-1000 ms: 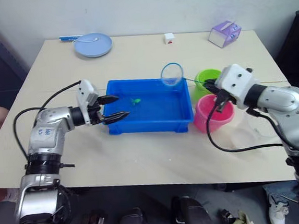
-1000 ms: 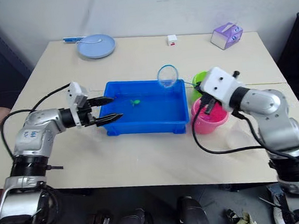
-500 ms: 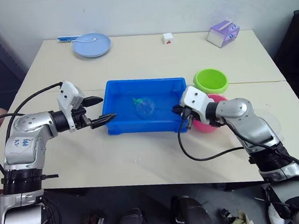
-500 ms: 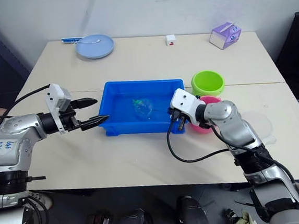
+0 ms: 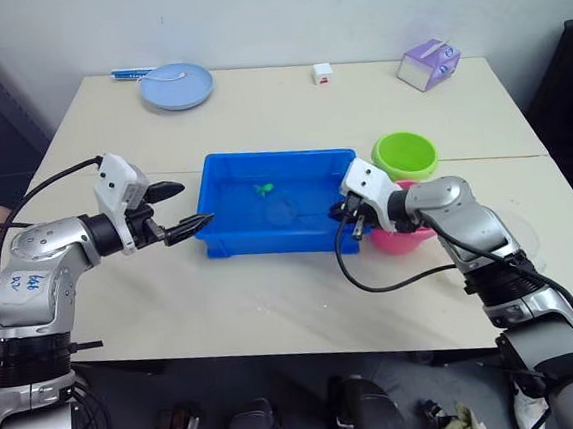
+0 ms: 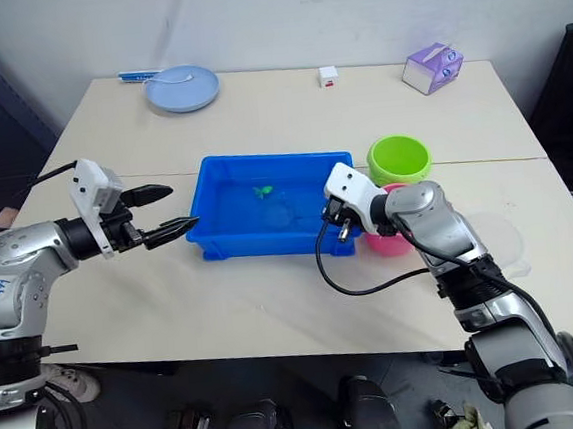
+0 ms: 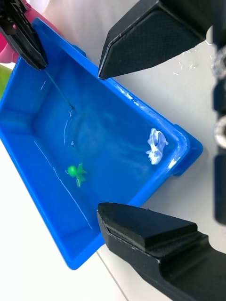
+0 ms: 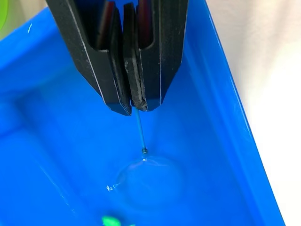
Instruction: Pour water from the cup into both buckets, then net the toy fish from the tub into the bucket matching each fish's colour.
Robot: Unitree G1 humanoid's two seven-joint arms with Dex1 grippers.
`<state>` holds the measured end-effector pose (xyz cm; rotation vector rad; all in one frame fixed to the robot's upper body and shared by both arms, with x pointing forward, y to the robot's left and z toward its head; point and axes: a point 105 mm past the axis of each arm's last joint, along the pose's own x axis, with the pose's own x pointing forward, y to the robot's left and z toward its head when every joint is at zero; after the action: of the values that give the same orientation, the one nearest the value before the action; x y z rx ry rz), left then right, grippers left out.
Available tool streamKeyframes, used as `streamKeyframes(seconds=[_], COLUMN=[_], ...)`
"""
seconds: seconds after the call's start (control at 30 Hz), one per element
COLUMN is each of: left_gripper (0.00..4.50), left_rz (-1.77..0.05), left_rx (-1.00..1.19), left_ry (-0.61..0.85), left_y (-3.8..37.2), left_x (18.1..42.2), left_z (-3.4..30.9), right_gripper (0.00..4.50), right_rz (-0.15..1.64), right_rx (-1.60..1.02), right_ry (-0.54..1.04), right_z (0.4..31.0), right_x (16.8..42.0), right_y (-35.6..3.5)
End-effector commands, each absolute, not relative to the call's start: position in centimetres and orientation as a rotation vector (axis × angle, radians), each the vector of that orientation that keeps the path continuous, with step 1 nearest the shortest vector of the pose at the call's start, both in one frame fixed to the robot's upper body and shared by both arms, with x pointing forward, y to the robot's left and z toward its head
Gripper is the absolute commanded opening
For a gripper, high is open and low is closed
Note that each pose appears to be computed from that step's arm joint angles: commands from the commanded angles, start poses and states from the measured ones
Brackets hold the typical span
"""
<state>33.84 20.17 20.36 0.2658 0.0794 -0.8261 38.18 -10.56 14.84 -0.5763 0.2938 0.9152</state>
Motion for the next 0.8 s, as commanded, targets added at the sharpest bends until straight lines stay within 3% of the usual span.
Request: streamKeyframes(seconds=[0.03,0.47,0.8], left_gripper=[4.5,4.5,4.5], left_rz=[-0.825,-0.806,-0.783], left_rx=[0.281,0.273,0.25], left_ry=[0.036,0.015,0.005], left_y=[20.0,20.1,21.0], left_x=[33.6,34.1,34.3], left_z=[21.4,21.5,21.9], right_gripper=[0.76,0.76,0.76], right_rz=[0.872,0.867,0.889], right_rx=[-0.565,-0.494,-0.466], right_ry=[0.267,0.212,0.129], right_z=[16.1,16.6,18.4], right_x=[39.1,41.5,40.8], right_y=[-10.9,-7.0,-6.3])
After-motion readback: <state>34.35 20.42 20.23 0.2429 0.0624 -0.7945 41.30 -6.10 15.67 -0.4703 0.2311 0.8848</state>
